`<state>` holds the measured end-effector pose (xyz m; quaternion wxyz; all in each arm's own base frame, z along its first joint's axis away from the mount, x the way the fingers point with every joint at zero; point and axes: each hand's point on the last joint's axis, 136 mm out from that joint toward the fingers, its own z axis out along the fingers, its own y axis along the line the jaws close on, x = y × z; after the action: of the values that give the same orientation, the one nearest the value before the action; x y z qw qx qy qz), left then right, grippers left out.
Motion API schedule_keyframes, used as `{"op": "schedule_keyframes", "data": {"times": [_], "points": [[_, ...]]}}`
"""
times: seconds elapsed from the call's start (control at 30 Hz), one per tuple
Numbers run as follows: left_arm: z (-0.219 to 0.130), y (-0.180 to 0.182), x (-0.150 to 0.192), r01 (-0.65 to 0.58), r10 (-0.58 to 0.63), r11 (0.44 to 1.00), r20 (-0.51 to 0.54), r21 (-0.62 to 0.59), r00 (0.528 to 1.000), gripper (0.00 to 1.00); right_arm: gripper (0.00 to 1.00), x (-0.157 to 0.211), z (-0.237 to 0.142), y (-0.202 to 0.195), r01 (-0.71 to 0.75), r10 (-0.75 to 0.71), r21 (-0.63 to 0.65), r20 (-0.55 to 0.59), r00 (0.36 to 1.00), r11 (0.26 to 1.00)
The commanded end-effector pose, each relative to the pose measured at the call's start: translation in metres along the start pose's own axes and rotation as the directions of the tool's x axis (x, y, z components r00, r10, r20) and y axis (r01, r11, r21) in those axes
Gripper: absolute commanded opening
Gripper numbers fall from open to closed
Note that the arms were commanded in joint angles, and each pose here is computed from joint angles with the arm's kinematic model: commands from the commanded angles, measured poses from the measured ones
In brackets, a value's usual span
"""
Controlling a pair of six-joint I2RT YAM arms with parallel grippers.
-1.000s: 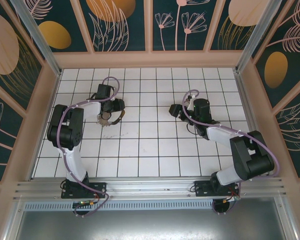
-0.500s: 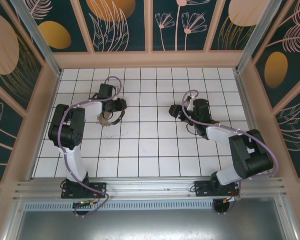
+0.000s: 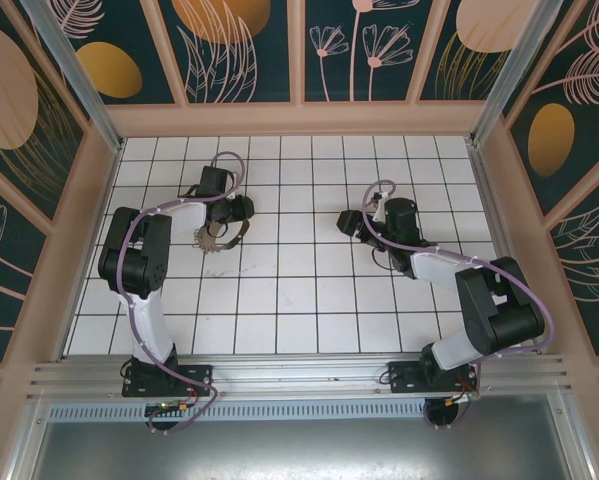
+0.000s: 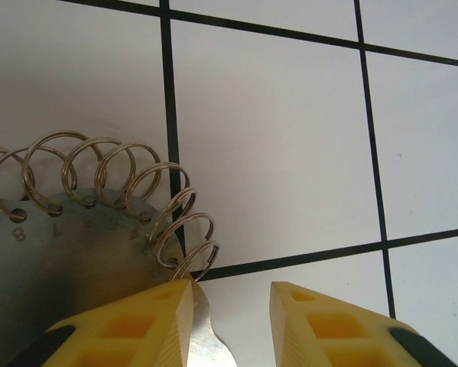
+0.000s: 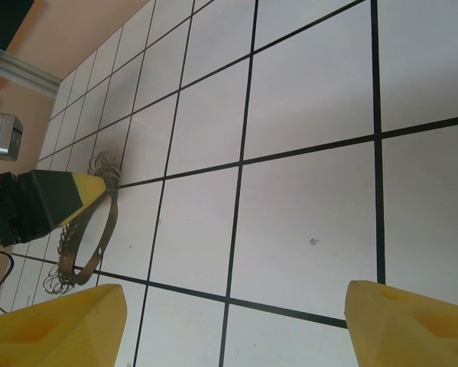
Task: Put the keys on the keyring
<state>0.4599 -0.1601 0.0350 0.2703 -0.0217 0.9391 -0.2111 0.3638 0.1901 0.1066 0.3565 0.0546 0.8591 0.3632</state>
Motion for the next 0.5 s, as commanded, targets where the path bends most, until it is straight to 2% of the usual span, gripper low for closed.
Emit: {"op": "schedule_keyframes", "data": {"times": [0.0, 0.2, 0.47], "points": [[-0.003, 0.002, -0.011, 0.013, -0.011, 0.999, 0.052, -0.038, 0.999, 0.32, 0.76, -0.01, 0.003, 0.013, 0.011, -0.01, -0.039, 0.023, 1.0, 0.999], [-0.019, 0.014, -0.019, 0.028, -0.014, 0.993, 0.126, -0.112, 0.992, 0.35, 0.76, -0.009, 0.003, 0.013, 0.011, -0.01, -0.039, 0.022, 1.0, 0.999], [-0.009, 0.012, -0.017, 0.028, -0.018, 0.995, 0.105, -0.094, 0.994, 0.36, 0.76, -0.008, 0.0, 0.011, 0.011, -0.01, -0.03, 0.024, 1.0, 1.0]]}}
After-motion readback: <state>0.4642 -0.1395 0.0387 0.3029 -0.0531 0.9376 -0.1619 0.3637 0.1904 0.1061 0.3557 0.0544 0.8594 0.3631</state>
